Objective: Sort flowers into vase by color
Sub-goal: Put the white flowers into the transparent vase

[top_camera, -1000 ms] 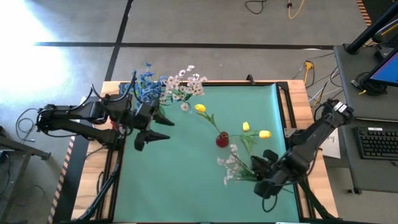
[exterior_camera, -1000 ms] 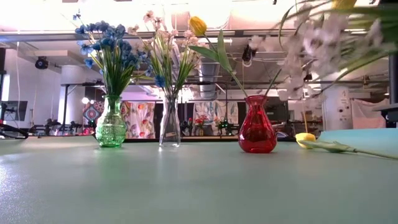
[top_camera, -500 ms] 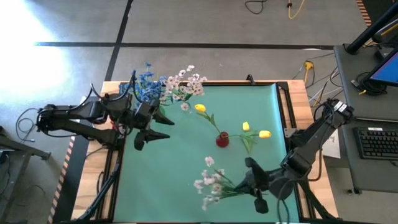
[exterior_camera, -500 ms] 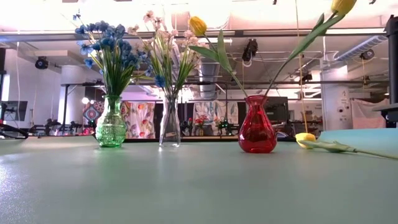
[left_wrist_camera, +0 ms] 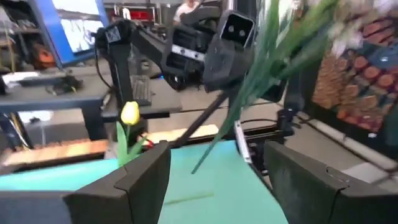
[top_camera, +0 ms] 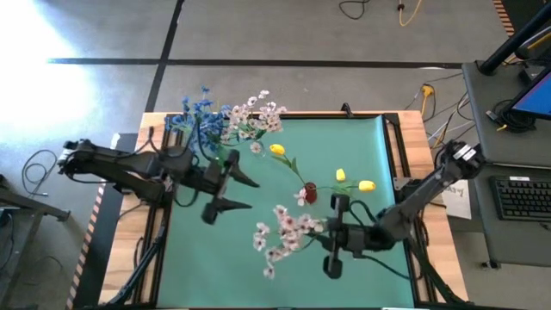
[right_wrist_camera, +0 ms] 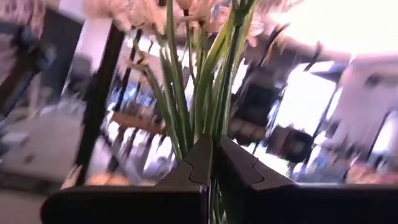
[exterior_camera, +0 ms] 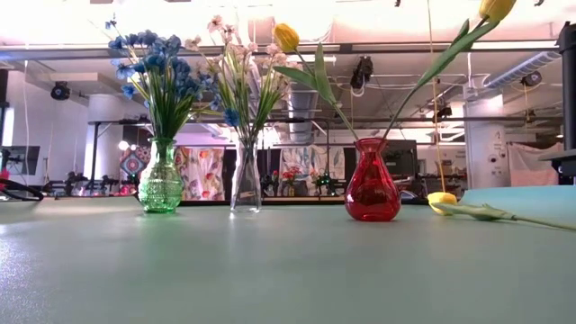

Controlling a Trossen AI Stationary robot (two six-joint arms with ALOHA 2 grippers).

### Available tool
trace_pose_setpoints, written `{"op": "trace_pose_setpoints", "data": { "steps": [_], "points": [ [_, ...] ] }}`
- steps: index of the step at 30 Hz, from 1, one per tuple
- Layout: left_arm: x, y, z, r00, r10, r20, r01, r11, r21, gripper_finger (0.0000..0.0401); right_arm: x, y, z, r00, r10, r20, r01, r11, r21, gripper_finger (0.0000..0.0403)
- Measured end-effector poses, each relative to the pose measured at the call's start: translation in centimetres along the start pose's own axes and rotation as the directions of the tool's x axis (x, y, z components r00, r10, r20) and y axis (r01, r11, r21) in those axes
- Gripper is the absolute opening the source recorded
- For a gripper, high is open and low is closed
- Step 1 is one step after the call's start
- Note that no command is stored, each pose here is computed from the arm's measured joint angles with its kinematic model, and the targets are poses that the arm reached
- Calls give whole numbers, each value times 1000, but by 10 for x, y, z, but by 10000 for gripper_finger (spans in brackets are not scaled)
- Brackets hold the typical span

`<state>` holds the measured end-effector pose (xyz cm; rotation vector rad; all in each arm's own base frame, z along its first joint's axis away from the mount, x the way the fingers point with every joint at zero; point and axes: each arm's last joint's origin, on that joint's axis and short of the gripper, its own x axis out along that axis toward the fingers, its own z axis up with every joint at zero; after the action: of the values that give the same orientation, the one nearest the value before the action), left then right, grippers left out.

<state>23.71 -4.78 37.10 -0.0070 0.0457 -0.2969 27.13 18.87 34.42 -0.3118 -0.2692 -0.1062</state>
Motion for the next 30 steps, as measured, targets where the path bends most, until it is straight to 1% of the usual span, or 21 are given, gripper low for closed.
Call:
{"op": "trace_pose_setpoints", "data": {
  "steps": [2,5,7,10,14,20,28,30],
  "points": [
    [8,-1,-2,1000,17,7,-17,999,27,245,1,-6,-1,995,-22,92,24,1000,-16,12],
    [19,-2,-9,1000,21,-9,-20,999,41,245,2,-14,-2,976,-28,216,29,1000,-5,12],
    [27,-3,-14,1000,15,-22,-14,999,50,245,4,-19,-3,966,-39,255,37,999,9,12],
    [42,-4,-20,1000,12,0,-12,998,61,245,9,-28,-5,954,-49,296,40,999,36,12],
    [60,-2,-25,996,47,73,-53,994,93,245,19,-40,-9,946,-42,323,16,996,85,12],
    [82,1,-35,985,66,158,-93,982,167,245,27,-53,-13,942,-69,329,32,993,117,12],
    [98,11,-40,948,96,304,-157,971,182,245,30,-59,-16,942,-85,325,48,992,121,12],
    [99,15,-40,941,106,322,-171,969,180,245,30,-59,-16,943,-82,322,46,992,119,12]
  ]
}}
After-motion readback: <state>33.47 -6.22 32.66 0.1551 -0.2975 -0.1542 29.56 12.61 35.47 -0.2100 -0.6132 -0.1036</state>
